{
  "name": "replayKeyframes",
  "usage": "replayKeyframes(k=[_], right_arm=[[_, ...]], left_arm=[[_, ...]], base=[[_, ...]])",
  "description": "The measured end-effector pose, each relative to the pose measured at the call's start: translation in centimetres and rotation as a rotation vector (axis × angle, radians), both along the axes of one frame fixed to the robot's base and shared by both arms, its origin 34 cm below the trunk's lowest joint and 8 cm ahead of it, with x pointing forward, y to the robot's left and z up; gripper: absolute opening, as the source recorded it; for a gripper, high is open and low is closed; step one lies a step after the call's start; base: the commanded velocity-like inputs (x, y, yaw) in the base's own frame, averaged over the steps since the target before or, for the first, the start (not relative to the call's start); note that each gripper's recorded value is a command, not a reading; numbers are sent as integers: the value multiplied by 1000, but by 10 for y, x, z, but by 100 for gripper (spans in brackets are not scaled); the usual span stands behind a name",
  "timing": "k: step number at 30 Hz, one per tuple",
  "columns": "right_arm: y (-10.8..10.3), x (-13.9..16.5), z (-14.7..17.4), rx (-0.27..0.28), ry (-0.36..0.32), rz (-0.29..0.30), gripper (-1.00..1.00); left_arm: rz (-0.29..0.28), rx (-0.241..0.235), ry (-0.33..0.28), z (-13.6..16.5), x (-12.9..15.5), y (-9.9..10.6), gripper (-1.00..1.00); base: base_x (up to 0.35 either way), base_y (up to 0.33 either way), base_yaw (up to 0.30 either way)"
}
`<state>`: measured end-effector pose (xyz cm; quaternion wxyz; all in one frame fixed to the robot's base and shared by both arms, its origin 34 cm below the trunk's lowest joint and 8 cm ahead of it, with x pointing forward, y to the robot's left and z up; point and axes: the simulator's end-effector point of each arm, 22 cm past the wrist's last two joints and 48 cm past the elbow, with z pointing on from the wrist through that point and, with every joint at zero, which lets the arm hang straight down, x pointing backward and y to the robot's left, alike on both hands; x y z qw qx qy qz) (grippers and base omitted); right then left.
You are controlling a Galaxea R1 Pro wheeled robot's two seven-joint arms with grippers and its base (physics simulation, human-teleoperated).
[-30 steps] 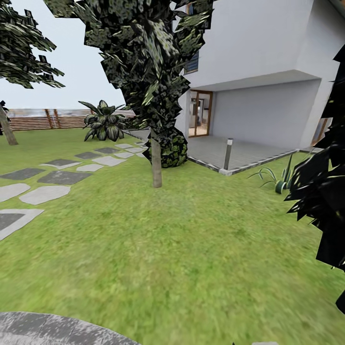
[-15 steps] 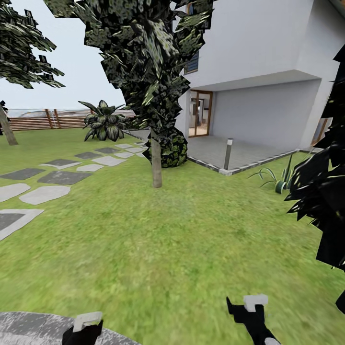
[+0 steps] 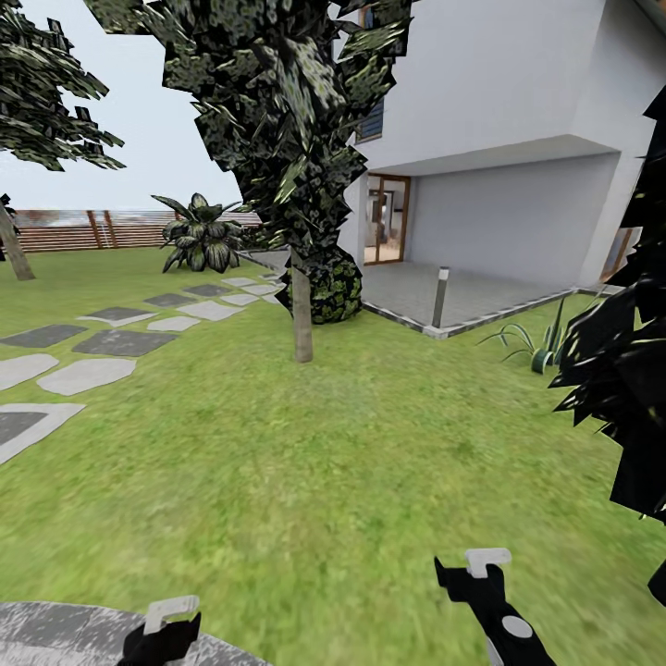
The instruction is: In the garden, pick up the pesticide atomizer on the floor and spray pesticide onto both trees until each tree trunk is fully covered.
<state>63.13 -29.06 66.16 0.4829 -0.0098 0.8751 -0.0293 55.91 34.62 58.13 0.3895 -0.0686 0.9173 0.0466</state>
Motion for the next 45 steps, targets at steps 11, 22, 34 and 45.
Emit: replayKeyframes(k=[11, 22, 34, 45], right_arm=[[1, -3, -23, 3, 9, -1, 100], [-1, -6, -49, 5, 22, -10, 100], [-1, -11, -80, 5, 39, -9, 100], [-1, -17, -110, 5, 57, -9, 100]], left_arm=[[-14, 3, -47, 2, 28, -6, 100], [-16, 5, -32, -26, 23, -8, 100], [-16, 6, -13, -56, 17, -7, 100], [-16, 5, 6, -85, 9, -7, 100]], base=[[0, 0, 0], [0, 0, 0], [0, 0, 0], [0, 0, 24]])
